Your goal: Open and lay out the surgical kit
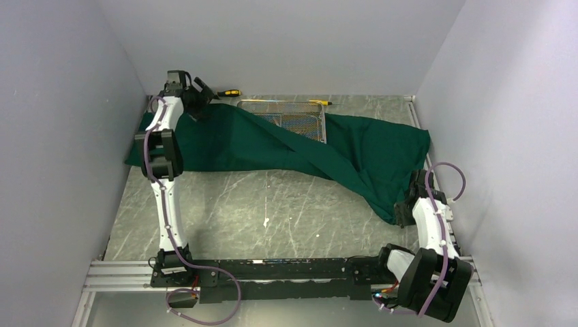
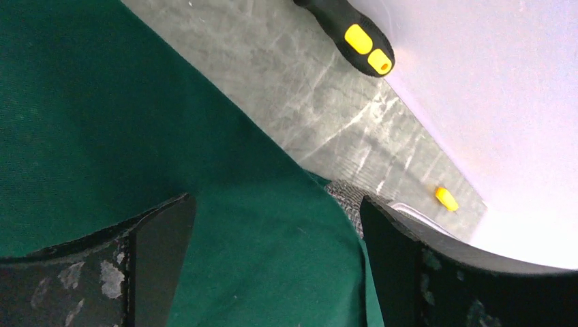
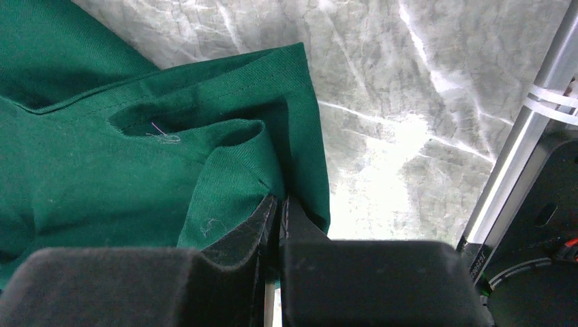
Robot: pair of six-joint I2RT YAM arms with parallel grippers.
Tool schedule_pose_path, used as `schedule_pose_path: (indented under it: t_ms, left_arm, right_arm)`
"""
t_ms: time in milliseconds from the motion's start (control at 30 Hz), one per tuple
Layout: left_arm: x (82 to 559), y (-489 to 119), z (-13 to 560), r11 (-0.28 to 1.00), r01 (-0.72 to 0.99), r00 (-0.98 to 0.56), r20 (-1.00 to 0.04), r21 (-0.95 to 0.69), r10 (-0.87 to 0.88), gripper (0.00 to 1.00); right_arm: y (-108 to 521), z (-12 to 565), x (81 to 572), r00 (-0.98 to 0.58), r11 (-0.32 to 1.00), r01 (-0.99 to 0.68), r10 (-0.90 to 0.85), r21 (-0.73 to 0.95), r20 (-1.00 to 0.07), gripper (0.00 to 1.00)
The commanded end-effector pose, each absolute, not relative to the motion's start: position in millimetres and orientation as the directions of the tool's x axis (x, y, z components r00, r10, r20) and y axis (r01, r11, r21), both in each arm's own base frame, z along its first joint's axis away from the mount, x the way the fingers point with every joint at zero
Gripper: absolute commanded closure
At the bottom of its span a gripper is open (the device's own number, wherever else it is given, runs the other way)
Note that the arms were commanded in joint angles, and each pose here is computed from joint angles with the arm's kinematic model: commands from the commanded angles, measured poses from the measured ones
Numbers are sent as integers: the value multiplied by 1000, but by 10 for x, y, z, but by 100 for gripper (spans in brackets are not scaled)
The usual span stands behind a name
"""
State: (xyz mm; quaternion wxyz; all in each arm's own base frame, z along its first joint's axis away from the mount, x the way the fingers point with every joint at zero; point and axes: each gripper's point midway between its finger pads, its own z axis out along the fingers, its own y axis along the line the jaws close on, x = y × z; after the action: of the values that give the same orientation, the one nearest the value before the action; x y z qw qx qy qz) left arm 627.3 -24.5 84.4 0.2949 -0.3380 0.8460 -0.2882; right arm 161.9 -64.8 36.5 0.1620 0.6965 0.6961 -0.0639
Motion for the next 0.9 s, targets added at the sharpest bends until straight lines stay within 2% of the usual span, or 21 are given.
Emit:
schedule_pose_path:
  t_ms: [0, 100, 233, 367, 600, 667, 800, 867]
  left_arm:
    - [6268, -120, 871, 700, -467, -560, -432, -541, -707, 2]
    - [6228, -75, 816, 665, -557, -514, -422, -497, -747, 2]
    - [6260, -129, 886, 648, -560, -515, -396, -516, -760, 3]
    - [6287, -158, 929, 653, -541, -507, -414, -530, -756, 4]
    - [6255, -224, 773, 689, -522, -563, -404, -502, -721, 18]
    - [6253, -238, 726, 710, -506, -581, -415, -490, -700, 21]
    - [6279, -262, 683, 749, -469, -605, -448, -469, -659, 17]
    - [6283, -260, 658, 757, -460, -611, -453, -464, -649, 22]
  right_arm:
    - [-776, 376, 1450, 51, -20, 996, 924, 87, -379, 100]
    - [-728, 307, 1387, 86, -51, 993, 928, 106, -364, 100]
    - [-723, 297, 1386, 157, -92, 977, 922, 193, -354, 100]
    - [-717, 286, 1416, 199, -105, 956, 918, 273, -343, 100]
    - [-718, 288, 1379, 189, -97, 959, 919, 265, -346, 100]
    - [-715, 287, 1366, 184, -93, 961, 919, 260, -348, 100]
    - [-725, 308, 1368, 176, -81, 961, 917, 266, -357, 100]
    - [-731, 314, 1371, 171, -76, 962, 917, 264, -359, 100]
